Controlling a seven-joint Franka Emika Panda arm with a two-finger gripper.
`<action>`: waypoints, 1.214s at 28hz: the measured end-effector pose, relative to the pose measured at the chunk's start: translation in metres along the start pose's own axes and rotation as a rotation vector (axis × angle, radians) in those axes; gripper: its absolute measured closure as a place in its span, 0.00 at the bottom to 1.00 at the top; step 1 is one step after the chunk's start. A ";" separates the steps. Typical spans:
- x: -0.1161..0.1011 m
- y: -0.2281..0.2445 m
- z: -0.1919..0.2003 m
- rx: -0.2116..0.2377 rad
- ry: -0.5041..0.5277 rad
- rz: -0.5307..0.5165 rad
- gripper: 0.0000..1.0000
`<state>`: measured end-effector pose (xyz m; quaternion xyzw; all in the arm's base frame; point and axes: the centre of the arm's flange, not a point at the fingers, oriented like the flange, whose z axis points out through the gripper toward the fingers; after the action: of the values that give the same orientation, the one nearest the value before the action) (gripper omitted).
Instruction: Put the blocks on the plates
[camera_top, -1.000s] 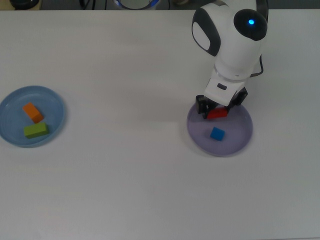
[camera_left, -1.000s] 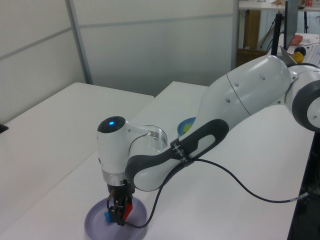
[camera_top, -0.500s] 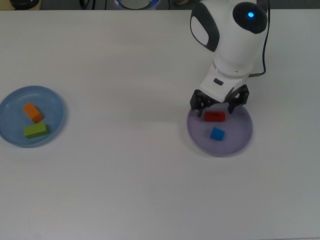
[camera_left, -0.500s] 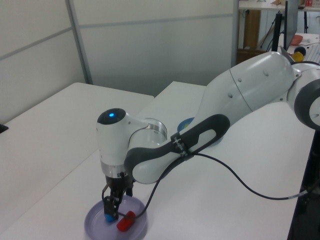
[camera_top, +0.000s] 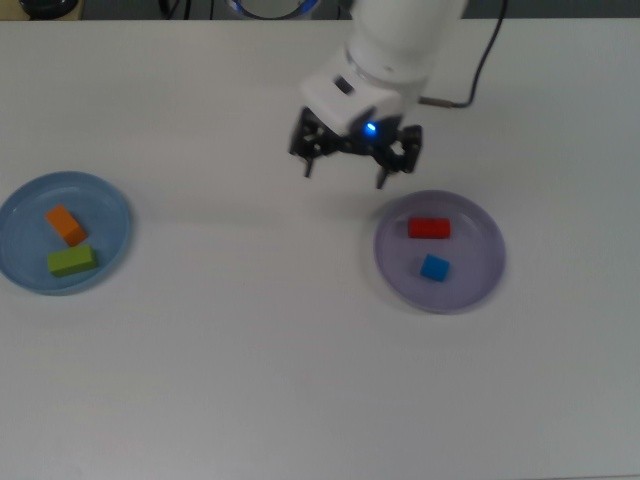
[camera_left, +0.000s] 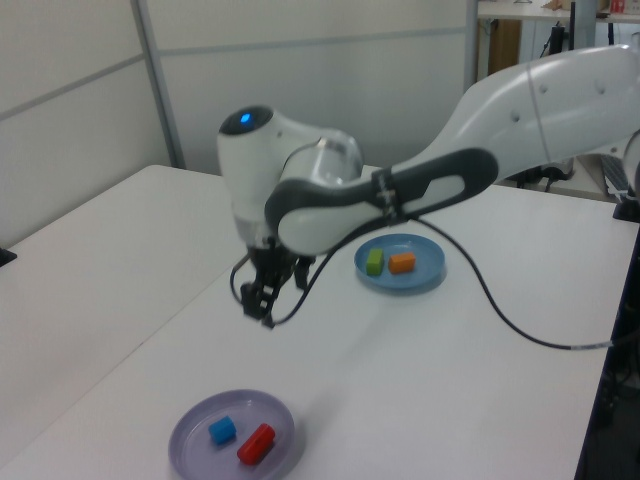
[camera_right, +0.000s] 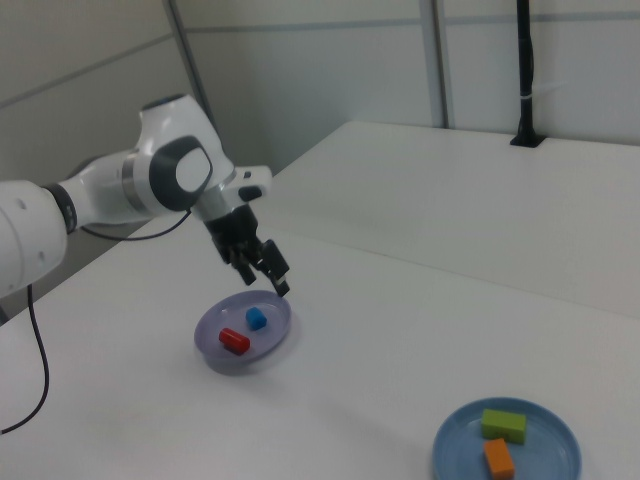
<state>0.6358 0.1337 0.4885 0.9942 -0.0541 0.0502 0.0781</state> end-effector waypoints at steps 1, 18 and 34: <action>0.000 0.009 -0.007 -0.001 -0.002 0.010 0.00; -0.039 0.102 -0.087 0.109 -0.056 0.100 0.00; -0.031 0.121 -0.070 0.161 -0.006 0.110 0.00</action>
<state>0.5849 0.0293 0.5721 0.9930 -0.1045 0.0556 -0.0053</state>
